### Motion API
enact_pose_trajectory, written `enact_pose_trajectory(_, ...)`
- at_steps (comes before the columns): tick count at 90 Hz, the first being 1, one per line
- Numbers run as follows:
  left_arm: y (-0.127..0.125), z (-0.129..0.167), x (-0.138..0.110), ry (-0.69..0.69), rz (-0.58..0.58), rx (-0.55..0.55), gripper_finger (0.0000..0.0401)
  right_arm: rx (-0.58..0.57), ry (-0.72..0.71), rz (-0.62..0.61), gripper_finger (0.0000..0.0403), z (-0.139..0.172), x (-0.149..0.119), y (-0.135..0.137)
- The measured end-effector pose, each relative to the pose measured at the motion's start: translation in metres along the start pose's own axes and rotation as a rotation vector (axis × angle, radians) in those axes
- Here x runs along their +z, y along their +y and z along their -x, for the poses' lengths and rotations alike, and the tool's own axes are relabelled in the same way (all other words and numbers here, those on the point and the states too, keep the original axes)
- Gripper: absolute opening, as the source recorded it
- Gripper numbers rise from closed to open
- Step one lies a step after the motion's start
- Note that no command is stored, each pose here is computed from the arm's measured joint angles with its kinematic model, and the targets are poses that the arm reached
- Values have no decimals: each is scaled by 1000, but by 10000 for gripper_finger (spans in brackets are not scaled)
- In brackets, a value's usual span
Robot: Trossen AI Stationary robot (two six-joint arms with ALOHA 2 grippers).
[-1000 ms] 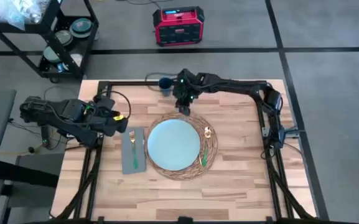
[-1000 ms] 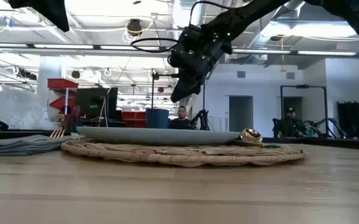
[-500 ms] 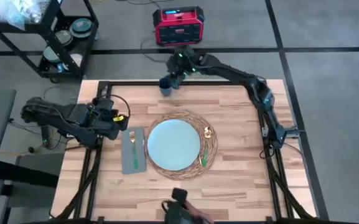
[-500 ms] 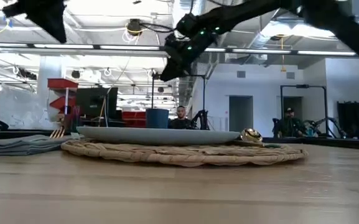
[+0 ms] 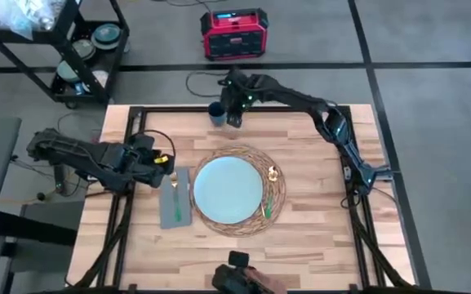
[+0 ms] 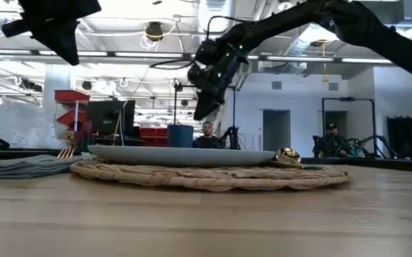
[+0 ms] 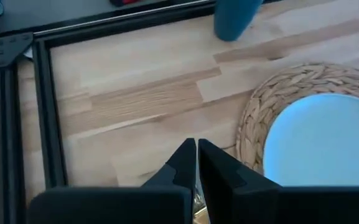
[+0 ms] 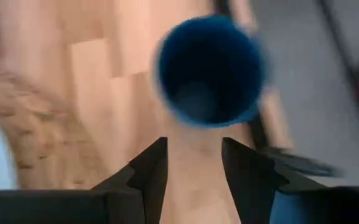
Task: Set table place
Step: Move the blue cup to the top right of the brown tablemat
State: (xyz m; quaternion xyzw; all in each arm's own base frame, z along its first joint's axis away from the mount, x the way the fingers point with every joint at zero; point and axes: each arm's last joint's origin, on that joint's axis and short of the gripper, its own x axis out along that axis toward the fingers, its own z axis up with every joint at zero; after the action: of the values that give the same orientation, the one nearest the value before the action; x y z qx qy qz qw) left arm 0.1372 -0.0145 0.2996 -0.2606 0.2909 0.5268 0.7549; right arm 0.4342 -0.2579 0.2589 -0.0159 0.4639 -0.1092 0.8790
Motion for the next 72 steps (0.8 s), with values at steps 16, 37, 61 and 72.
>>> enact_pose_trajectory(16,1,-4,5,-27,-15,32,0,-51,-108,11,139,17,18,-5)
enact_pose_trajectory(37,3,-38,48,-113,79,145,0,-120,81,-50,139,23,-9,-32)
enact_pose_trajectory(61,-3,-121,137,-180,192,-165,0,-235,109,-213,139,96,-38,-87)
enact_pose_trajectory(72,4,-167,145,-118,290,-124,0,-275,79,-252,139,122,-44,-99)
